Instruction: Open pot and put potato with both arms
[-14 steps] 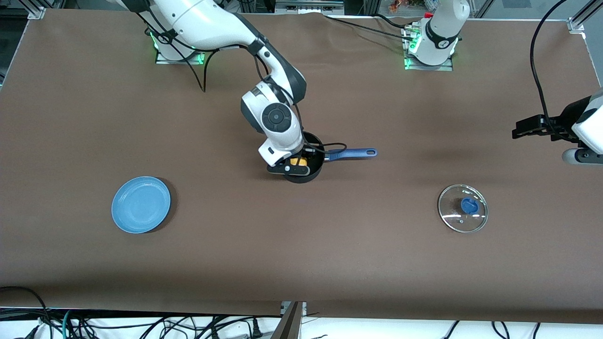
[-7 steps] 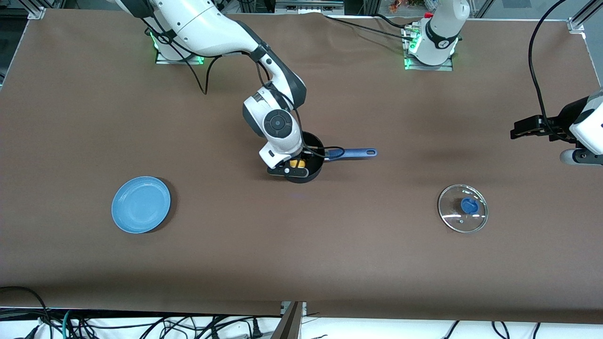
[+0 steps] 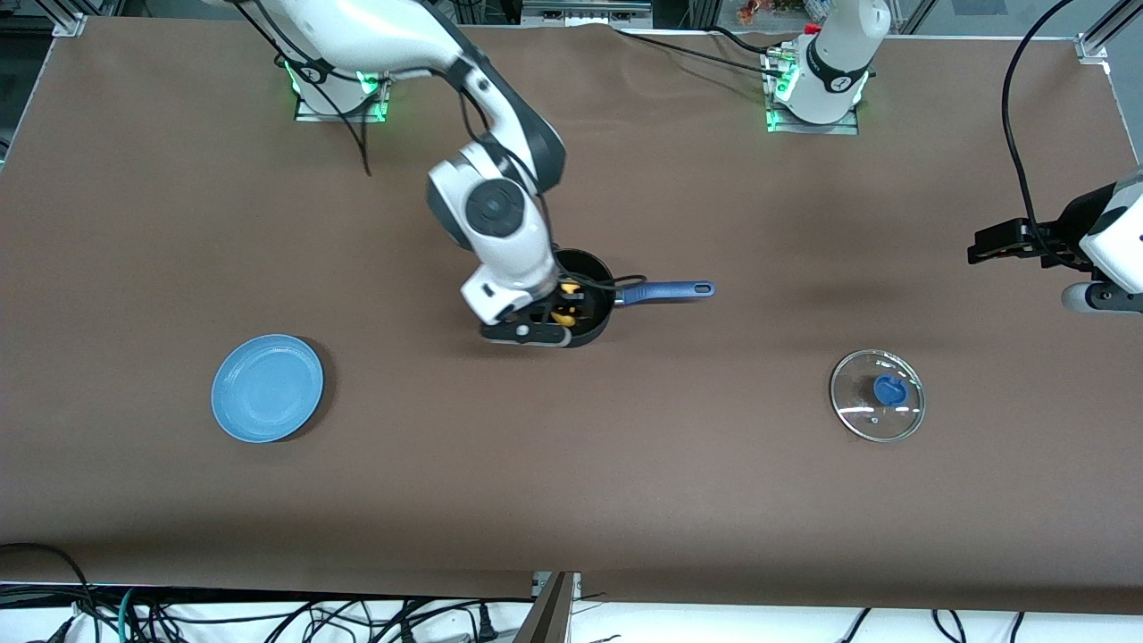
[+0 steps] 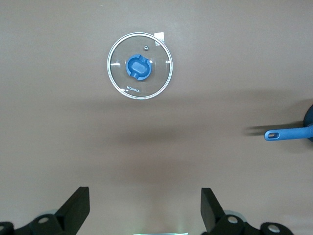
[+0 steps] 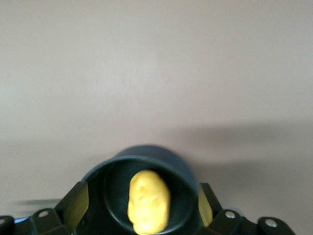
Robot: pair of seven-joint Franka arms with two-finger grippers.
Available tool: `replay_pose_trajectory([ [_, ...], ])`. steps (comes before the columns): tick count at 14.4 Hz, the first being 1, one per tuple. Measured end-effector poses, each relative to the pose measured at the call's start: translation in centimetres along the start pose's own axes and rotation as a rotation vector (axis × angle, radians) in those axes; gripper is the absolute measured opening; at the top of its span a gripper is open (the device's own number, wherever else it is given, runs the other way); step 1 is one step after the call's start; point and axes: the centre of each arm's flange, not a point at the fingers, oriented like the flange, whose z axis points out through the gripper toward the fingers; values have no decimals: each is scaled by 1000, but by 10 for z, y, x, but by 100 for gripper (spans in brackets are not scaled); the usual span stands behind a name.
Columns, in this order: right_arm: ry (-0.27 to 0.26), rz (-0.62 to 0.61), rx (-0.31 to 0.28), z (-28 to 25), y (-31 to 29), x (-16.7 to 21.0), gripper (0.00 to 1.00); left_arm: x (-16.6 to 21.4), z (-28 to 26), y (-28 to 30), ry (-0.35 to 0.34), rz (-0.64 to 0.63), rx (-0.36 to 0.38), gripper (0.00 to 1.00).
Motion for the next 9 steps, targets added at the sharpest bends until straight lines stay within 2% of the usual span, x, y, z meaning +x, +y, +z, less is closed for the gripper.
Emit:
replay_pose_trajectory([
  [1,10,-20,-19,-29,14,10,100,0,0,0,0,0,0,100],
  [3,-10,-52,-83,-81,53,25,100,0,0,0,0,0,0,100],
  [6,-90,-121,-168,-150,129,41,100,0,0,0,0,0,0,100],
  [9,-107,-139,-188,-201,214,65,100,0,0,0,0,0,0,100],
])
